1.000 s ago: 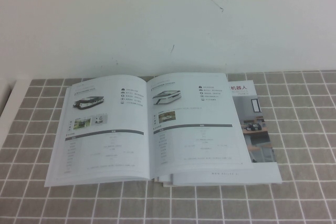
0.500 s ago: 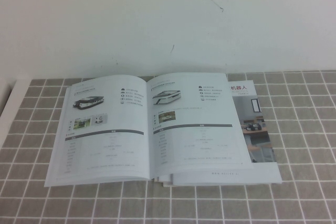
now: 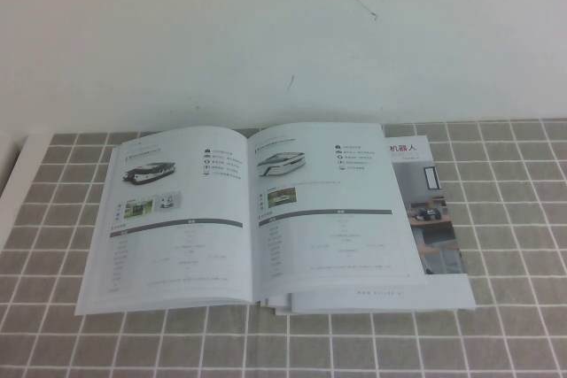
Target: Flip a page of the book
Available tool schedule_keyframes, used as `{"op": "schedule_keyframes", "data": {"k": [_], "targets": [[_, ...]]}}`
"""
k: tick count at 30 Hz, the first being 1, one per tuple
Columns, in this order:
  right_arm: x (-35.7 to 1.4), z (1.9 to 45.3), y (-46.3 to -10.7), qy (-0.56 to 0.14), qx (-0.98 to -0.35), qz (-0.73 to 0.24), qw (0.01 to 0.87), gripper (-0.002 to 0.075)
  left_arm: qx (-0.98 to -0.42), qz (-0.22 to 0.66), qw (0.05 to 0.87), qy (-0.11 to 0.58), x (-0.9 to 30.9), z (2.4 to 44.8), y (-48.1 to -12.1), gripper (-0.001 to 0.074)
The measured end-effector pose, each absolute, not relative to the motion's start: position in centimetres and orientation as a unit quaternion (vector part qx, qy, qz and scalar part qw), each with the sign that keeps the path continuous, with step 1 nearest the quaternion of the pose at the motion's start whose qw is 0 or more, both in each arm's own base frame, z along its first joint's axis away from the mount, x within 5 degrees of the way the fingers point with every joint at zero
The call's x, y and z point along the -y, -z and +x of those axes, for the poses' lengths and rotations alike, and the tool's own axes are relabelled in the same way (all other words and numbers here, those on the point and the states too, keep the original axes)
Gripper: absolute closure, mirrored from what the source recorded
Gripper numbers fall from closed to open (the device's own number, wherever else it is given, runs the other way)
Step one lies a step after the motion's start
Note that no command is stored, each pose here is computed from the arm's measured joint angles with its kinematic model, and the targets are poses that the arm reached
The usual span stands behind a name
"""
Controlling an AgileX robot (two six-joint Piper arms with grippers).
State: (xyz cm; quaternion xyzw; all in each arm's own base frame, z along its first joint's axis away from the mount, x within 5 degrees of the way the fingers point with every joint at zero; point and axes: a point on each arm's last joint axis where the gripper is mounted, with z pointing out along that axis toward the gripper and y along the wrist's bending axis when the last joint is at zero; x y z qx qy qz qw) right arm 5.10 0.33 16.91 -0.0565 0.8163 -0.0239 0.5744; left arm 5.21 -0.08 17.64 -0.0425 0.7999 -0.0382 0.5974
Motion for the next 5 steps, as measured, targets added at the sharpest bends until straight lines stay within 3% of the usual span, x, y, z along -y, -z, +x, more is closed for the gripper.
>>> {"op": "schedule_keyframes", "data": {"k": [5], "targets": [[-0.33, 5.1, -16.91, 0.024, -0.816, -0.056, 0.574, 0.0644, -0.8, -0.042, 0.597, 0.038, 0.08, 5.21, -17.64, 0.0738]]}}
